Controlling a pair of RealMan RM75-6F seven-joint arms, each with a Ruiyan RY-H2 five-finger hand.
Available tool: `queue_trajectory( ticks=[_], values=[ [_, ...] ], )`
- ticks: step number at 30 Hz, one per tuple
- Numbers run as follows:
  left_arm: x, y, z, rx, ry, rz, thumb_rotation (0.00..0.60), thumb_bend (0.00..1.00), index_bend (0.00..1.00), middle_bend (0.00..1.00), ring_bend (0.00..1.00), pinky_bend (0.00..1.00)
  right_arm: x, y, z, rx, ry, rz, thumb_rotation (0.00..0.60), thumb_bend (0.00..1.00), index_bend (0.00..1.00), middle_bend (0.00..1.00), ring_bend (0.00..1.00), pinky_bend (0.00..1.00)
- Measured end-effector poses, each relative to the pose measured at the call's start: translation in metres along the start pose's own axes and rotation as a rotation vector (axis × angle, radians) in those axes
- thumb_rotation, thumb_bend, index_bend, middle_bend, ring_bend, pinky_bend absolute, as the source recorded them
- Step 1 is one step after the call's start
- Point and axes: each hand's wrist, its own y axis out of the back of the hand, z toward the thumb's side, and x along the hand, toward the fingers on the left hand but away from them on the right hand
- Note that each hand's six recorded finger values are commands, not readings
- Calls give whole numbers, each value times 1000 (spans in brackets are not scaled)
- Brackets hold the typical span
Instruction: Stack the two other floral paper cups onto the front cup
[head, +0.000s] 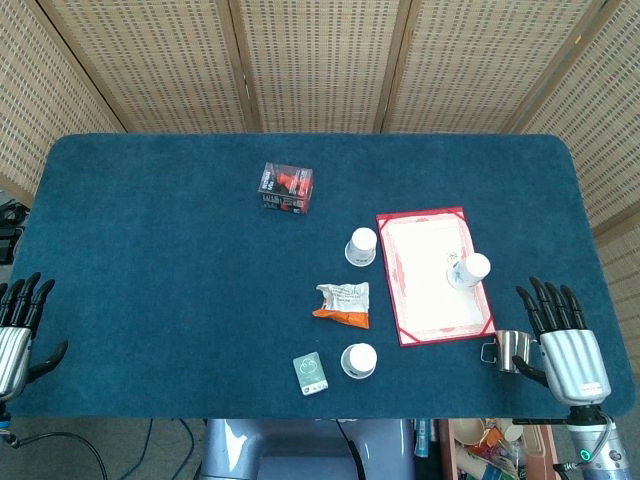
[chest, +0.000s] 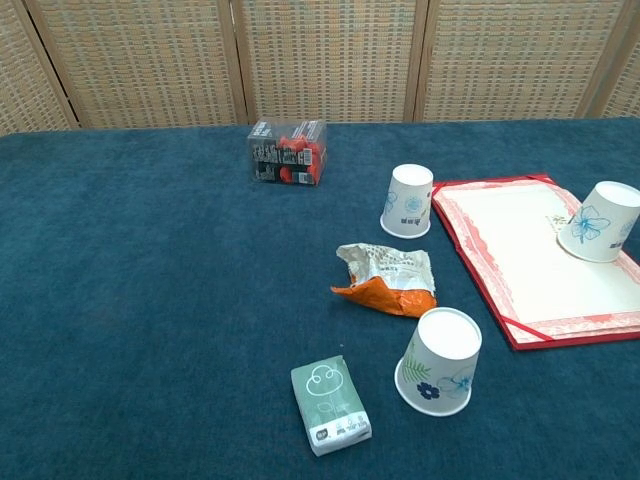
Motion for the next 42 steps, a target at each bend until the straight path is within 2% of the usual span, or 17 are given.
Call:
queue_trajectory(
  ticks=[6, 11, 16, 21, 33, 42],
  values=[
    [0, 2, -1, -5, 3, 4, 600, 309, 0, 0, 0, 0, -6, 3, 4, -21, 21, -11, 600, 70, 0, 0, 0, 0],
    [1, 2, -1, -7, 4, 5, 600, 307, 0, 0, 0, 0, -31, 8, 11, -44, 52, -9, 600, 70, 25, 0, 0, 0],
    [1, 2, -1, -9, 4, 3, 600, 308, 0, 0, 0, 0, -62, 17, 16, -57, 64, -9, 600, 70, 164, 0, 0, 0],
    [2, 2, -1, -10, 1, 1, 600, 308, 0, 0, 0, 0, -94, 25, 25, -52, 71, -3, 600, 70, 246, 0, 0, 0],
    [2, 1, 0, -9, 0, -4, 600, 308, 0, 0, 0, 0, -143, 7, 28, -40, -4, 172, 600, 70, 275, 0, 0, 0],
    [2, -2, 3, 3, -8, -11, 600, 308, 0, 0, 0, 0, -157, -16, 14, -29, -61, 236, 600, 71, 275, 0, 0, 0]
  ],
)
